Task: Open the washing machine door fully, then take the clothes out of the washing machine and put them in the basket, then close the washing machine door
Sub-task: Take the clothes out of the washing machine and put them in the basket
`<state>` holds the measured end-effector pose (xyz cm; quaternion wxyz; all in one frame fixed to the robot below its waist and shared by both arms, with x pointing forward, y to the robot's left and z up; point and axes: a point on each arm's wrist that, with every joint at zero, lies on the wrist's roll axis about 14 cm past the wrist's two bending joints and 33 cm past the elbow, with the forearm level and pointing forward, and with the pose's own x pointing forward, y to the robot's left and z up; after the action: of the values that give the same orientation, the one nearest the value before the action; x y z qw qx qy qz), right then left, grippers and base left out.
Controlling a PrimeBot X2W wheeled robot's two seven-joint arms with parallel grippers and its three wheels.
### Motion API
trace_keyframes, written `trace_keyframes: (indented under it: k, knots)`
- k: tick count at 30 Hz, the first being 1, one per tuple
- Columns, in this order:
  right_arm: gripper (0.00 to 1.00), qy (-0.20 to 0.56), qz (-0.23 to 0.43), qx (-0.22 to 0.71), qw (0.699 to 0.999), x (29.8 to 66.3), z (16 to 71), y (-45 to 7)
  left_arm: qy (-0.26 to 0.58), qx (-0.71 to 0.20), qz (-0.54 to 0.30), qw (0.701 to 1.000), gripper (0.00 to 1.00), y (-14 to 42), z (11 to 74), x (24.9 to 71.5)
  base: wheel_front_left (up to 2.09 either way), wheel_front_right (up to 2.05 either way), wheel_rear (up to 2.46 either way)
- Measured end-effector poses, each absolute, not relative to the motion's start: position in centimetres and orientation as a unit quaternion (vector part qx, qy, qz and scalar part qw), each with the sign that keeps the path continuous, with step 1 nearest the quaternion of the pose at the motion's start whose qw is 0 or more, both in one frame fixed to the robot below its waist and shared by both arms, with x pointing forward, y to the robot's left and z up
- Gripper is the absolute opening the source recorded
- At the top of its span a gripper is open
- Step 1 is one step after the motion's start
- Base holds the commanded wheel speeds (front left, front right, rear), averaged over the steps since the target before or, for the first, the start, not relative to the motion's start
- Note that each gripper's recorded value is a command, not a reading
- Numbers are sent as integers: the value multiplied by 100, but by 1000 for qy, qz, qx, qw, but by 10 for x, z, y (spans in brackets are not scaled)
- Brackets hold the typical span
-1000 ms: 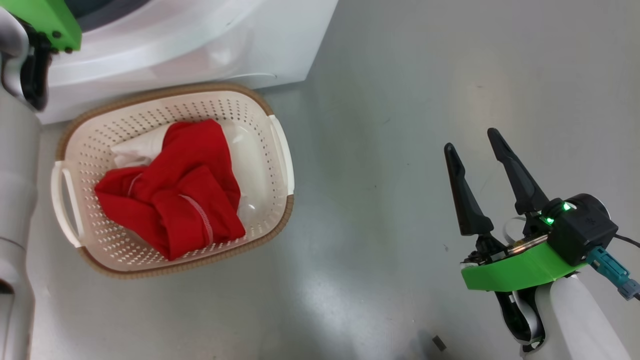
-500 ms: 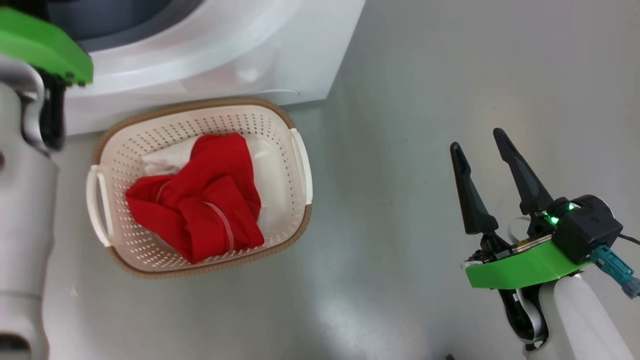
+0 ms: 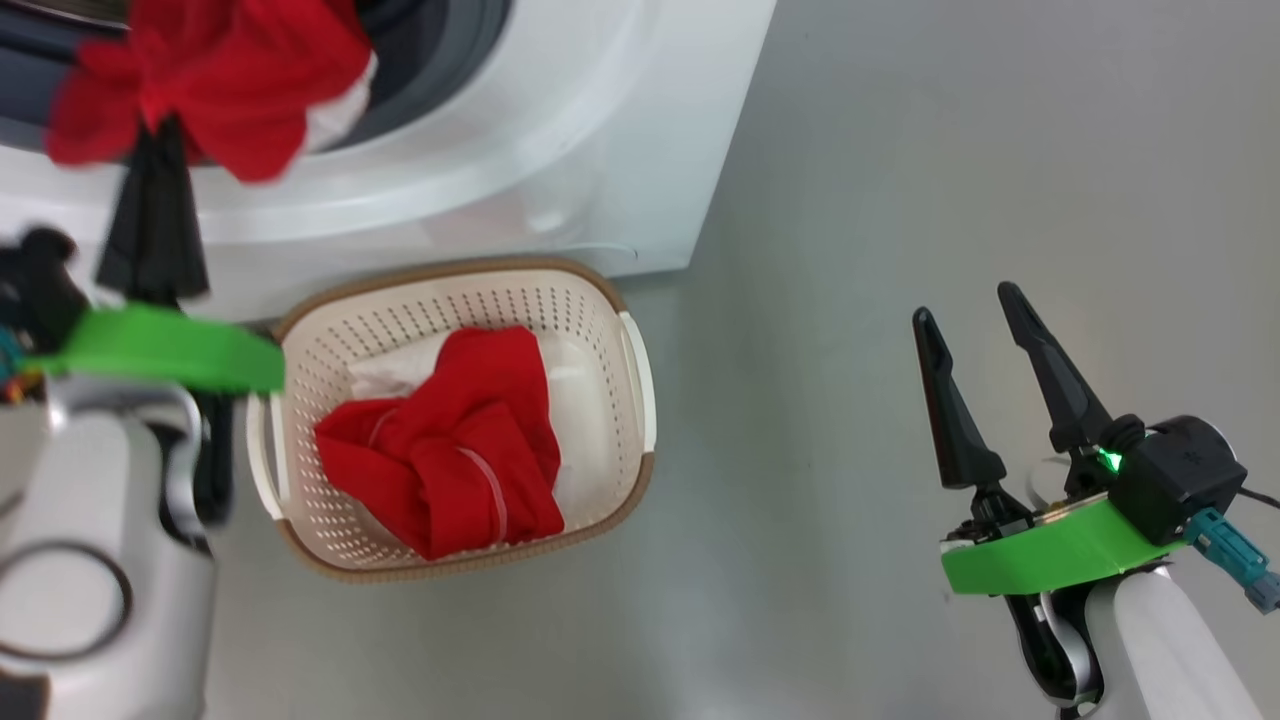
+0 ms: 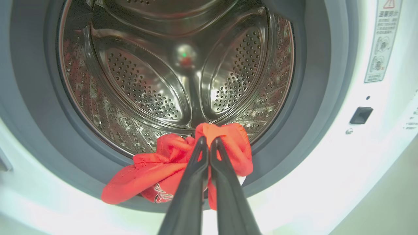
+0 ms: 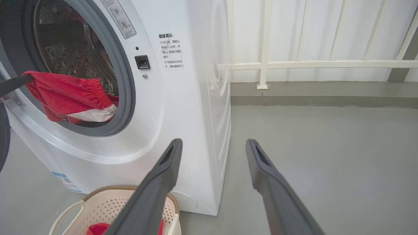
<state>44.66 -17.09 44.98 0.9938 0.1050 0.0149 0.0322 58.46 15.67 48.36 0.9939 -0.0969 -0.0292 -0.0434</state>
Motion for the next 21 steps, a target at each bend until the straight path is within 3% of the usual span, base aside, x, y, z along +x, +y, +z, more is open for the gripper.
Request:
trace_keyframes:
  k: [21]
  knots:
    - [100,-26,46,109,993,419,490,-163,-34,-107,-41,993,0,154,498,483,0,0,0]
